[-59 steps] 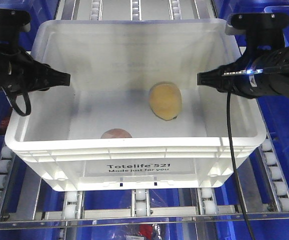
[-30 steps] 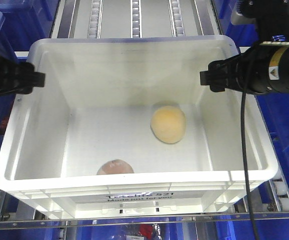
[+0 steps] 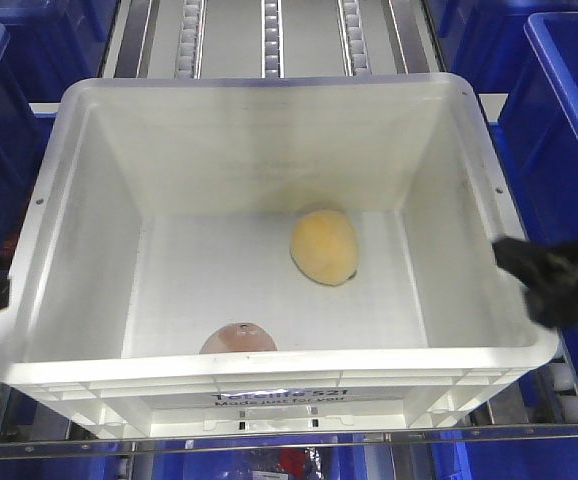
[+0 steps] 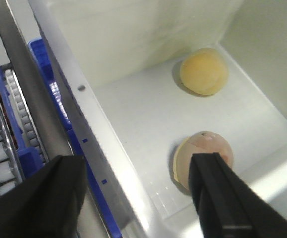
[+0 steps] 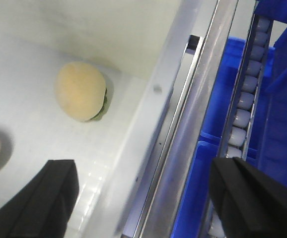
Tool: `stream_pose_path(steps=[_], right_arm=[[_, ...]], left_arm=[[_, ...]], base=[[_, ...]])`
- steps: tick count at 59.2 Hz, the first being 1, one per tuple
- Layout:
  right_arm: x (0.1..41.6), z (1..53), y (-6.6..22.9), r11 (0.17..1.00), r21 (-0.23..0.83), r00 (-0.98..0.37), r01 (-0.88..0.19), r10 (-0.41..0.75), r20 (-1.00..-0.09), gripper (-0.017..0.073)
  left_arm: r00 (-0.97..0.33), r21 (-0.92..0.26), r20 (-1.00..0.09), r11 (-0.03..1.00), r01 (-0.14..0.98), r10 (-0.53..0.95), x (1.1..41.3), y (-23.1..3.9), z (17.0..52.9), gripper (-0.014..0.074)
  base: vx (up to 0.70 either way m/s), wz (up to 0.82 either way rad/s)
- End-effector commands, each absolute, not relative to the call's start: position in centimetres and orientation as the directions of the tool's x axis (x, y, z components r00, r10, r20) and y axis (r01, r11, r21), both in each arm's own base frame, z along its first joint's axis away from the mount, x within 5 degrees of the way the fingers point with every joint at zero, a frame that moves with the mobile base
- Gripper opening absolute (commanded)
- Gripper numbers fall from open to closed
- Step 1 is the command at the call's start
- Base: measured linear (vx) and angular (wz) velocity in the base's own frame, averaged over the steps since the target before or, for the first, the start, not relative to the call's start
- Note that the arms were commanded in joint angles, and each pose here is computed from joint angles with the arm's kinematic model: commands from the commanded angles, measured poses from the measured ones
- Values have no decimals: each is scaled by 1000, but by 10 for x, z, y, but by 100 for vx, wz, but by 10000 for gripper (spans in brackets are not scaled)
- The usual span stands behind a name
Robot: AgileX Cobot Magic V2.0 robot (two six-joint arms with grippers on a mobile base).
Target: Place moving items into box and shelve
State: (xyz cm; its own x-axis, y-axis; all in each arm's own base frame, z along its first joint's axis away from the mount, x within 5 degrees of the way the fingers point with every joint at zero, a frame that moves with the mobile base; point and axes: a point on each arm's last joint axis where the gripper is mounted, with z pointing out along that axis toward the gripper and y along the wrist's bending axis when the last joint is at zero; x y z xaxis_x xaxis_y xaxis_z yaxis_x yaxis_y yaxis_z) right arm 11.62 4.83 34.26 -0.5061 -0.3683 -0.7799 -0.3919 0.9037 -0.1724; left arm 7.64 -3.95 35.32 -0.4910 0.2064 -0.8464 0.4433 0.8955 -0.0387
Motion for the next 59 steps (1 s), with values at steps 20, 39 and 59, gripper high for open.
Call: stream_pose_path(steps=[20,39,59], right_arm=[[38,335,5,911,-98,-410,-401,-274,-870,577],[35,332,-2,931,-112,-452,-347,-271,-850,576],[32,328,0,890,-173,-448,-421,-370,-814,318]], left_arm=[[-343,-55,-931,882,469,124,43,-28,358,538],[-369,-36,-921,915,401,125,46,-21,356,538],[-394,-33,-909,917,397,137,45,-20,353,374]], base=[[0,0],[0,0],[0,0]])
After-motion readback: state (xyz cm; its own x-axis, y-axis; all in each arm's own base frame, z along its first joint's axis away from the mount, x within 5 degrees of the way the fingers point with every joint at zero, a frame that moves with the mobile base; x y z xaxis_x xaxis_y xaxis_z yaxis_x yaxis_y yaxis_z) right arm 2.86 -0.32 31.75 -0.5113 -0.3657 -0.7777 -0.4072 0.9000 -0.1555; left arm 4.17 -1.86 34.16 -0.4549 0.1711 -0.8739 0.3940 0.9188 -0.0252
